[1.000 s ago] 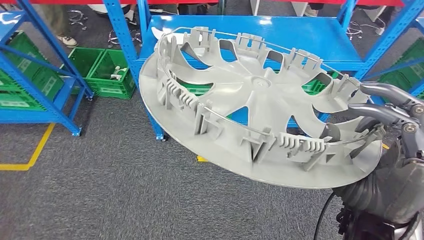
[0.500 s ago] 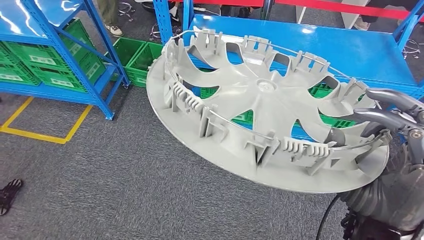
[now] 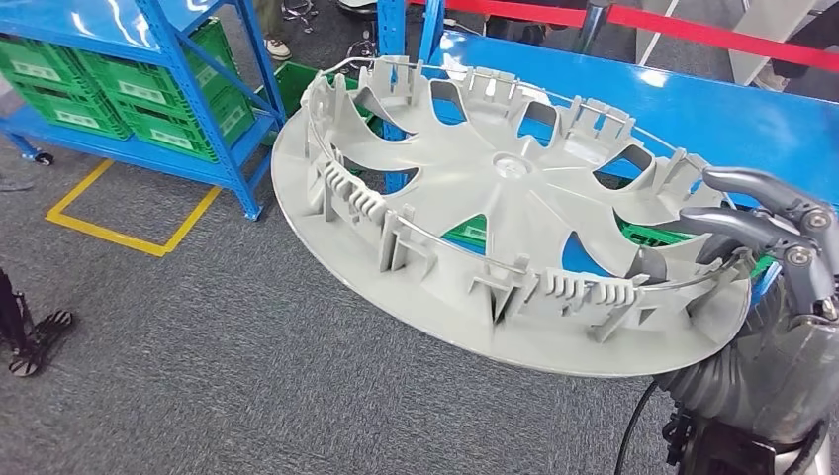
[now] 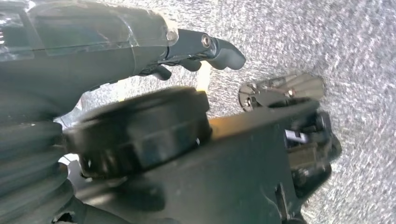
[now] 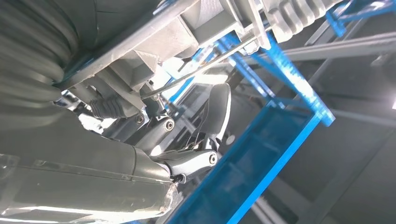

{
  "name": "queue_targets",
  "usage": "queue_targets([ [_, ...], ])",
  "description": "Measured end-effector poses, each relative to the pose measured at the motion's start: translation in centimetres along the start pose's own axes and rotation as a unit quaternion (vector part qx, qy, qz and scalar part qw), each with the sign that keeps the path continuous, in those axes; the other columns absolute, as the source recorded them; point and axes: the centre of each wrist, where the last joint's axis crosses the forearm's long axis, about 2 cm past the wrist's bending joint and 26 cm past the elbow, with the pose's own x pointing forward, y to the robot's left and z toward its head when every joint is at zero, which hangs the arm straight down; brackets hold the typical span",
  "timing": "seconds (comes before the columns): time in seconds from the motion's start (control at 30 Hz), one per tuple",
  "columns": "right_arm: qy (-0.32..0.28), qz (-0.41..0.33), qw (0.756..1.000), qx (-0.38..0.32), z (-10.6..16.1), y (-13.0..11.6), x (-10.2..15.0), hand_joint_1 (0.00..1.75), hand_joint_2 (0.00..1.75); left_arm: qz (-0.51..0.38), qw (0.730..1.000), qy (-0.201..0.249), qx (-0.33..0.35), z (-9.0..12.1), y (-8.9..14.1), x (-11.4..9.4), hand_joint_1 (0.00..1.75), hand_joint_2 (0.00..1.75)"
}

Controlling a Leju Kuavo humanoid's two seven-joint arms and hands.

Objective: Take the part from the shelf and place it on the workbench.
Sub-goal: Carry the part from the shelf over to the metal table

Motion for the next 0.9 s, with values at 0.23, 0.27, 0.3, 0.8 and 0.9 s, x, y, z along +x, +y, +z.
queue_targets([
  [0.23,0.001,0.0,1.0,0.001,0.07,0.02,-0.01,1.75,1.75,0.0,1.0,-0.001,-0.001,0.02,-0.09,0.02,0.0,1.75],
  [0.27,0.001,0.0,1.0,0.001,0.06,0.02,-0.01,1.75,1.75,0.0,1.0,-0.001,-0.001,0.02,-0.09,0.02,0.0,1.75],
  [0.3,0.001,0.0,1.0,0.001,0.05,0.02,-0.01,1.75,1.75,0.0,1.0,-0.001,-0.001,0.02,-0.11,0.05,0.0,1.75],
  [0.8,0.001,0.0,1.0,0.0,-0.04,0.12,-0.04,1.75,1.75,0.0,1.0,-0.001,0.0,0.01,-0.03,-0.02,0.0,1.75],
  [0.9,0.0,0.0,1.0,-0.001,-0.11,0.13,-0.04,1.75,1.75,0.0,1.0,-0.002,0.0,-0.01,0.02,0.06,0.0,1.75],
])
